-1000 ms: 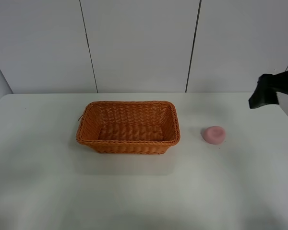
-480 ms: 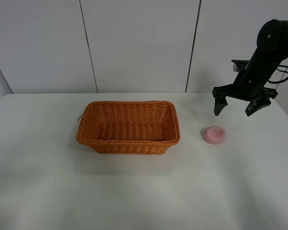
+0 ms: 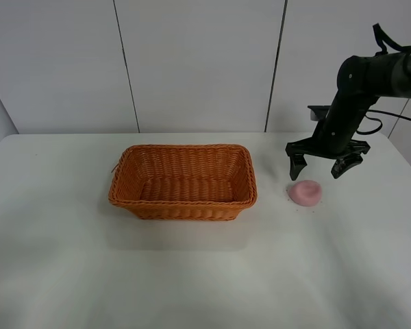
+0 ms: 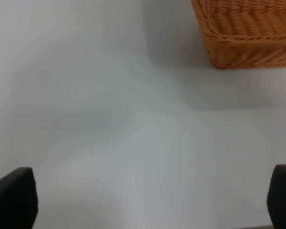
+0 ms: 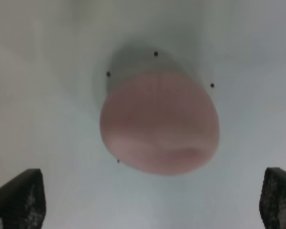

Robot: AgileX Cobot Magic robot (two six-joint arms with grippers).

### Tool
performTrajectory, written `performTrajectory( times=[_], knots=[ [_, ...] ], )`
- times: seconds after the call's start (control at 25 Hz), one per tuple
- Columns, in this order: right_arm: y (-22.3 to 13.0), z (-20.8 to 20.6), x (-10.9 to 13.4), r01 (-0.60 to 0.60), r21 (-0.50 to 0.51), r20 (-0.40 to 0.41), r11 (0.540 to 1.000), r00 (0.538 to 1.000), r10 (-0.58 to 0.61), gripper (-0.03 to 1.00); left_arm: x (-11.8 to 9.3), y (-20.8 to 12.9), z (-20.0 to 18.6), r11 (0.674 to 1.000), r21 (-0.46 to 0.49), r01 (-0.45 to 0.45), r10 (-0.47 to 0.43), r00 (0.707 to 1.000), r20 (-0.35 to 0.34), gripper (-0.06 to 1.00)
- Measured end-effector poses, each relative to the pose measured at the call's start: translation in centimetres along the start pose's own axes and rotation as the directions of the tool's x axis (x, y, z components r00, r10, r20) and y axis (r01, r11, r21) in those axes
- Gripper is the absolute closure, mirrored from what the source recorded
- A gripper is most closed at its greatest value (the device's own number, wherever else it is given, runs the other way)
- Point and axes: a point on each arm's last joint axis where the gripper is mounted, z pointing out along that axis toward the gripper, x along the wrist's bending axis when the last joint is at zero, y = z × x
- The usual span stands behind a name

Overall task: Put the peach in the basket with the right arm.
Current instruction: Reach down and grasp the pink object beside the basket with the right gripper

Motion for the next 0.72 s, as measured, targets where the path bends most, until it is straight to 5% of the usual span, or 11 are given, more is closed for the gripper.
performTrajectory(
  times=[0.72],
  knots=[
    [0.9, 6.2, -0.4, -0.006, 0.024, 0.007, 1.0, 1.0, 0.006, 0.3, 0.0, 0.0, 0.0, 1.0, 0.0, 0.0, 0.0, 1.0, 0.0, -0.04]
  ],
)
